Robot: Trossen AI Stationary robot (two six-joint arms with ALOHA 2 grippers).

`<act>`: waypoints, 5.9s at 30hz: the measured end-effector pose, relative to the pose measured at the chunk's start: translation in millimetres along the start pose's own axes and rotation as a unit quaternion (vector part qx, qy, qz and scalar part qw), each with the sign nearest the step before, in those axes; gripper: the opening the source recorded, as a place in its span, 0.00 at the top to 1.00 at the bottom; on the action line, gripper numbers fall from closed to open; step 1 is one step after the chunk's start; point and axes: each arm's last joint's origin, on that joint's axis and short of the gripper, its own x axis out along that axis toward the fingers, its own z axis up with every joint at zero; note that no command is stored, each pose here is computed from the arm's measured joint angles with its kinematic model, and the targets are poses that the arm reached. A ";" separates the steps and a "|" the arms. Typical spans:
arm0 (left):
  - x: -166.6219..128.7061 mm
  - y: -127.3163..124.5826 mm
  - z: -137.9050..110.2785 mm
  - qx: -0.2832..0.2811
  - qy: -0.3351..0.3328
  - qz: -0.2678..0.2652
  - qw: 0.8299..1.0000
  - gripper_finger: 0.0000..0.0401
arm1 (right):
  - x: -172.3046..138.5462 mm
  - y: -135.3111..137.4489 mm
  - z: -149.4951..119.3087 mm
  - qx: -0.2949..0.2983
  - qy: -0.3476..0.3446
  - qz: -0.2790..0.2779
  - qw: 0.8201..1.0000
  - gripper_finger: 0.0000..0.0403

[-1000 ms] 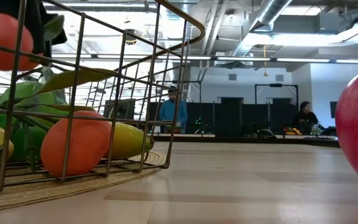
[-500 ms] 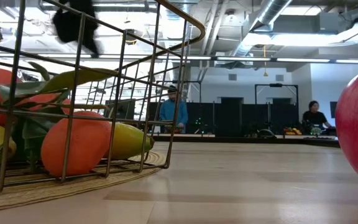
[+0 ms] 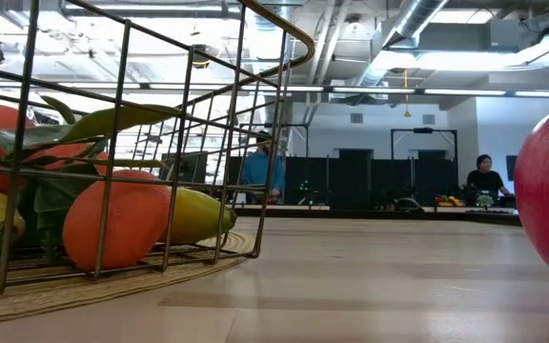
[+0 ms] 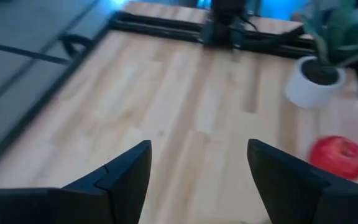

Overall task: Build produce basket
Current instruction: Put the red apple into the gold wire basket

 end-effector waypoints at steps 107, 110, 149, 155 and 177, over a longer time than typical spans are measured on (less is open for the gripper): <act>-26.9 31.3 -7.2 0.186 0.166 0.078 0.965 0.38 | 206.6 141.3 -144.2 0.316 0.208 -0.108 0.919 0.63; -26.9 31.3 -7.2 0.186 0.166 0.078 0.965 0.38 | 207.7 141.5 -141.8 0.320 0.206 -0.103 0.919 0.65; -27.0 31.5 -7.3 0.188 0.166 0.082 0.965 0.38 | 209.8 139.8 -149.4 0.310 0.197 -0.114 0.923 0.68; -26.9 31.6 -7.3 0.188 0.166 0.082 0.965 0.38 | 218.8 140.0 -152.9 0.320 0.199 -0.095 0.921 0.68; -26.9 31.4 -7.2 0.184 0.165 0.082 0.966 0.38 | 217.3 137.5 -148.8 0.321 0.197 -0.097 0.921 0.96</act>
